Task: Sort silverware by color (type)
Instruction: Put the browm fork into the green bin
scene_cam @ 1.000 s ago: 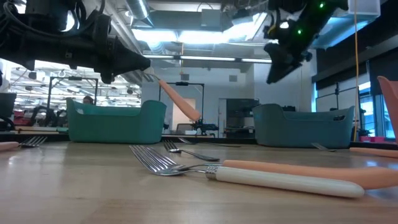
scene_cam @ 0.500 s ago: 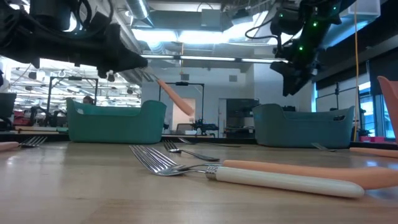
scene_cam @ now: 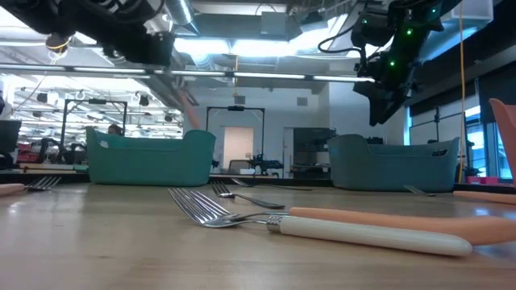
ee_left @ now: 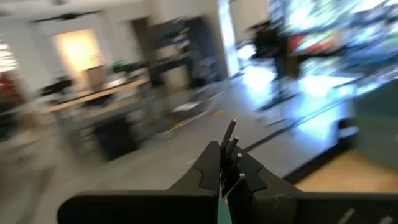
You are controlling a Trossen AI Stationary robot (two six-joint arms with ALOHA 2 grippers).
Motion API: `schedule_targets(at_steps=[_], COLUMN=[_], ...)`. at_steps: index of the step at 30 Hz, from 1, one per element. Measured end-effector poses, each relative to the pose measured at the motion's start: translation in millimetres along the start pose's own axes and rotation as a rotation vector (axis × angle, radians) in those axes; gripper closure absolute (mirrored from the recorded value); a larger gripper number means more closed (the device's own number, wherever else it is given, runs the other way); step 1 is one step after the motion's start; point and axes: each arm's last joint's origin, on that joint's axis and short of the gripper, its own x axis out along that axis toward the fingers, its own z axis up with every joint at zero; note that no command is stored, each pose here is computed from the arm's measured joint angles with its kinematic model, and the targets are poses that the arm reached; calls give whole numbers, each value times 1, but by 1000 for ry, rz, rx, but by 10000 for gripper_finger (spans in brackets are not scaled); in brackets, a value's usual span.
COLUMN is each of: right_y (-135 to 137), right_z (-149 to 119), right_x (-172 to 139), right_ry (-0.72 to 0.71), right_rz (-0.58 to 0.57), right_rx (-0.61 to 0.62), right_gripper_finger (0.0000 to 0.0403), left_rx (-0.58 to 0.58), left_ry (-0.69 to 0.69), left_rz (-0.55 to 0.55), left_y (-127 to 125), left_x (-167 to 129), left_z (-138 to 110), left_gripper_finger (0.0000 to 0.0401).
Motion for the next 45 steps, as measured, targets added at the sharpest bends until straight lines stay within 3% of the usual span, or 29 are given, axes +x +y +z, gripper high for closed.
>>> schedule_targets(at_steps=[5, 12, 19, 29, 37, 42, 45], right_y=[0, 0, -2, 0, 0, 0, 1], right_z=[0, -1, -8, -4, -5, -4, -2], right_x=[0, 0, 0, 0, 0, 0, 0], right_ry=[-1, 6, 78, 54, 56, 48, 26], right_rz=[-1, -3, -1, 32, 39, 30, 46], right_rx=[-10, -36, -67, -48, -51, -49, -39], right_gripper_finger=[265, 265, 265, 265, 265, 265, 265], left_rx=[-28, -123, -120, -138, -91, -76, -76], left_ry=[77, 241, 338, 409, 434, 410, 376], left_rz=[75, 20, 27, -33, -22, -39, -121], left_y=[14, 21, 27, 30, 33, 35, 31], left_x=[7, 24, 34, 44, 45, 44, 41], left_z=[-11, -49, -63, -74, -77, -66, -56], left_gripper_finger=[399, 399, 399, 383, 333, 303, 299])
